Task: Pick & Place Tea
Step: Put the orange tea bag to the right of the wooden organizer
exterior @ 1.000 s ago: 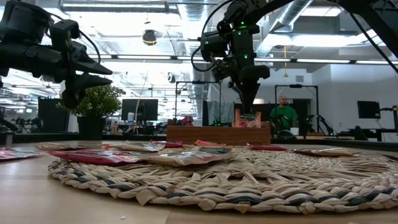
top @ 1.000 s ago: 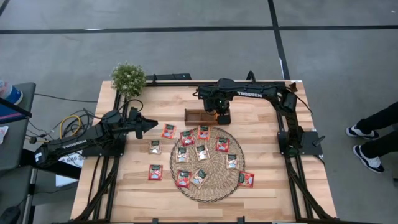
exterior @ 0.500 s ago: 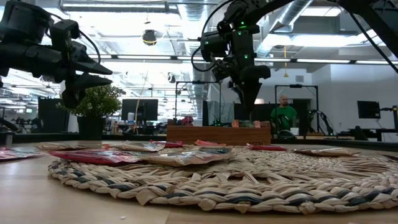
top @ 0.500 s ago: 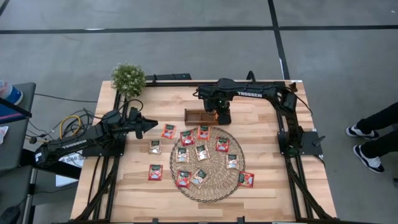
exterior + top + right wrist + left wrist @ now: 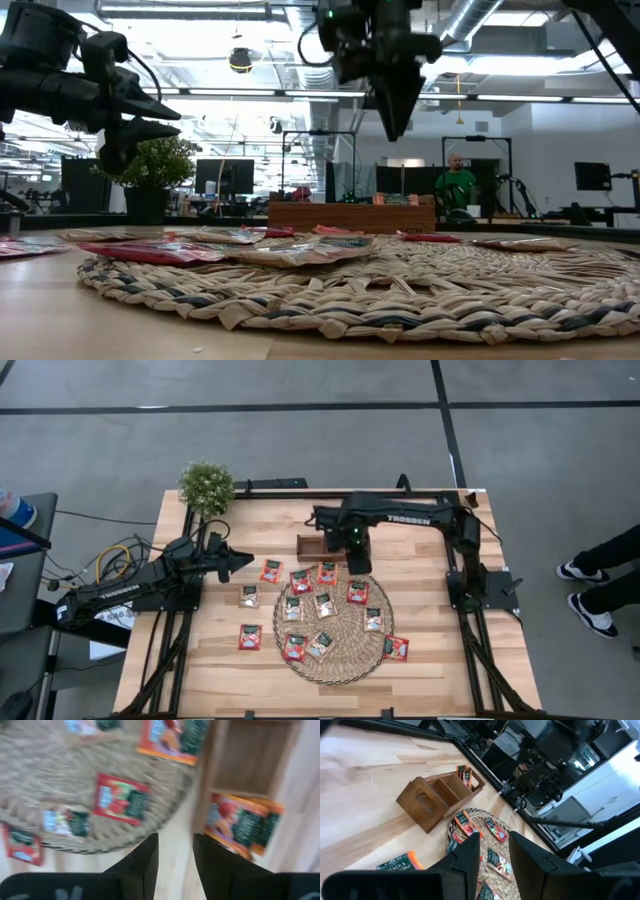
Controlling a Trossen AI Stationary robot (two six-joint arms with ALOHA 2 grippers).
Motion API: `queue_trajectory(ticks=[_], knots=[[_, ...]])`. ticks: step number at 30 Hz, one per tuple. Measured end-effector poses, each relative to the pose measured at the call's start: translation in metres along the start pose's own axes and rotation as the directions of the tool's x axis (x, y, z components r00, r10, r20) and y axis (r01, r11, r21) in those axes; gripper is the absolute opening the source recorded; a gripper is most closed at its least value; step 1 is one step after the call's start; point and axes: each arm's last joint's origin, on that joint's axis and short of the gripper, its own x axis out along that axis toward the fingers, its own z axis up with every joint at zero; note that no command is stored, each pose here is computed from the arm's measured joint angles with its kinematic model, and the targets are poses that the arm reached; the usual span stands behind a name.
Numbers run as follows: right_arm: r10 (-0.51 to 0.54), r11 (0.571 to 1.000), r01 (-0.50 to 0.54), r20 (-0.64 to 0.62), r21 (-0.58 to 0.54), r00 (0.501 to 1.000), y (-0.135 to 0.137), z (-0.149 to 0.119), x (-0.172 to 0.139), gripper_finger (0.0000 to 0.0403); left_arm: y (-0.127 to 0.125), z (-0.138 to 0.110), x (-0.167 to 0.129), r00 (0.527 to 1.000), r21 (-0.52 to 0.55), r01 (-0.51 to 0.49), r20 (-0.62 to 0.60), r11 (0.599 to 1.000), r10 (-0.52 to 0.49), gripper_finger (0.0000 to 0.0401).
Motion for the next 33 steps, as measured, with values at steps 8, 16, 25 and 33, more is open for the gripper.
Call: queue_trajectory(ticks=[8,16,25,33], knots=[[0.075,0.997,-0.075,0.024,0.031,0.997,0.039,0.000,-0.012,0.0113,0.000,0.000,0.000,1.000,-0.157,0.008,-0.002,0.987,-0.009,0.0095],[0.049,0.993,-0.060,0.097,0.106,0.994,0.065,-0.019,-0.035,0.0113,-0.003,0.001,0.000,0.998,-0.123,0.058,-0.023,0.991,-0.062,0.0095],[-0.002,0.972,-0.051,0.225,0.229,0.974,0.084,-0.060,-0.026,0.0113,-0.028,0.026,-0.004,0.990,0.060,0.126,0.062,0.990,-0.129,0.0095],[-0.048,0.928,-0.085,0.344,0.362,0.938,0.084,-0.095,-0.013,0.0113,-0.040,0.048,0.018,0.985,0.184,-0.071,-0.144,0.980,0.099,0.0095]])
